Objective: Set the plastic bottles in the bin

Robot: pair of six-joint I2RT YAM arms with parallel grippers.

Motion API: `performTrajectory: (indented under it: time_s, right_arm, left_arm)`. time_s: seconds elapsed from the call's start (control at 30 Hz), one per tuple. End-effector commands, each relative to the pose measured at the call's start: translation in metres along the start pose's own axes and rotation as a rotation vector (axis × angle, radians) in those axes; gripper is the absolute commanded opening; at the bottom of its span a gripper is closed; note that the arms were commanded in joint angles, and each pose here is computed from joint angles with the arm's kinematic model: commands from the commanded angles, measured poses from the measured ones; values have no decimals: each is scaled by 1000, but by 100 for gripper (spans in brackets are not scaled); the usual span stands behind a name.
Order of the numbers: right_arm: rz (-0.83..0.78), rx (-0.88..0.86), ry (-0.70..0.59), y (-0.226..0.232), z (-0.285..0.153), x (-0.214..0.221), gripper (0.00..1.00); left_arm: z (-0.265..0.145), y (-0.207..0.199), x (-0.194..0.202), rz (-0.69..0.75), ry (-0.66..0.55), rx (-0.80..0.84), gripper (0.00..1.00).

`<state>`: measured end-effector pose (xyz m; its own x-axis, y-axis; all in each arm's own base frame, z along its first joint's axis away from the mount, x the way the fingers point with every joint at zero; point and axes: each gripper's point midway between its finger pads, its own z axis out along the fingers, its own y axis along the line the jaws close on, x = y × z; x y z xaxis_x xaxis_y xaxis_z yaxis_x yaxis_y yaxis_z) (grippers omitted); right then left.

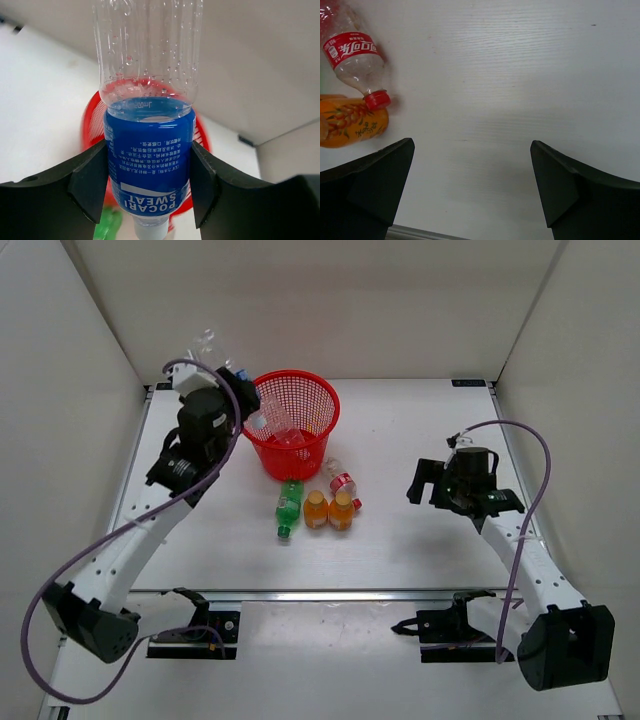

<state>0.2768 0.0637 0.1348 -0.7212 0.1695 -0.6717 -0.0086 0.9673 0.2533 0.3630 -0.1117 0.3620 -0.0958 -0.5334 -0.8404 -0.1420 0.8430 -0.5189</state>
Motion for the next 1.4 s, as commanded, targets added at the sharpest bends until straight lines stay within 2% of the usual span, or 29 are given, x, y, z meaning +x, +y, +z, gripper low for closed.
performTrajectory:
  time_s: [0.0, 0.1, 0.17, 0.2, 0.23, 0.3, 0.33, 0.37, 0.43, 0.63, 0.73, 0.8, 0.9, 0.93, 0.97, 1.03, 1.1, 1.17, 1.3, 1.33, 1.37]
  right_arm:
    - [-22, -91, -54, 24, 6, -13, 99]
    - [-61, -119, -54, 39, 10, -14, 99]
    - [-93, -102, -56, 41, 13, -14, 99]
    - [-102, -111, -56, 45, 14, -15, 99]
    - [-112, -121, -58, 48, 15, -17, 99]
    - [-128, -144, -62, 51, 18, -18, 99]
    - [-129, -153, -73, 55, 19, -22, 99]
    - [-139, -142, -56, 53, 25, -21, 99]
    - [-188, -157, -58, 62, 26, -27, 99]
    - [-322, -227, -74, 104, 49, -50, 99]
    - [-344, -258, -40, 127, 74, -48, 99]
    - [-361, -267, -42, 140, 86, -49, 99]
    - [-344, -289, -37, 155, 106, -49, 99]
    - [-330, -302, -28, 158, 113, -48, 99]
    - [-321, -312, -39, 163, 116, -50, 98]
    - [-299, -336, -19, 166, 128, -42, 97]
    - [-314, -371, -21, 180, 134, -35, 96]
    - [-330, -331, -19, 179, 150, -27, 95]
    - [-341, -249, 4, 169, 173, -12, 88]
    - [-321, -233, -9, 165, 177, -13, 82]
    - [-299, -228, -19, 165, 180, -13, 71]
  left_arm:
    - [34, -36, -20, 51, -113, 60, 52]
    - [64, -51, -16, 50, -140, 67, 55]
    - [86, -55, 9, 83, -69, 69, 59]
    - [88, -59, 17, 98, -56, 78, 60]
    - [94, -62, 28, 111, -44, 84, 66]
    - [93, -73, 43, 136, -28, 102, 68]
    - [94, -73, 48, 156, -15, 90, 72]
    - [92, -77, 49, 170, -11, 87, 87]
    - [88, -79, 43, 173, -26, 87, 99]
    - [37, -79, 6, 135, -50, 142, 98]
    - [5, -48, 18, 160, 16, 77, 99]
    - [-21, -20, 29, 163, 108, 68, 98]
    - [-49, 39, 73, 187, 283, 0, 99]
    - [-60, 65, 102, 245, 377, -54, 99]
    - [-69, 74, 102, 230, 384, -72, 98]
    - [-92, 114, 138, 258, 516, -151, 99]
    - [-110, 136, 158, 215, 587, -168, 99]
    - [-118, 151, 169, 179, 616, -192, 98]
    - [-126, 150, 159, 125, 598, -183, 99]
    - [-127, 149, 155, 117, 586, -178, 99]
    - [-129, 148, 154, 118, 583, -172, 99]
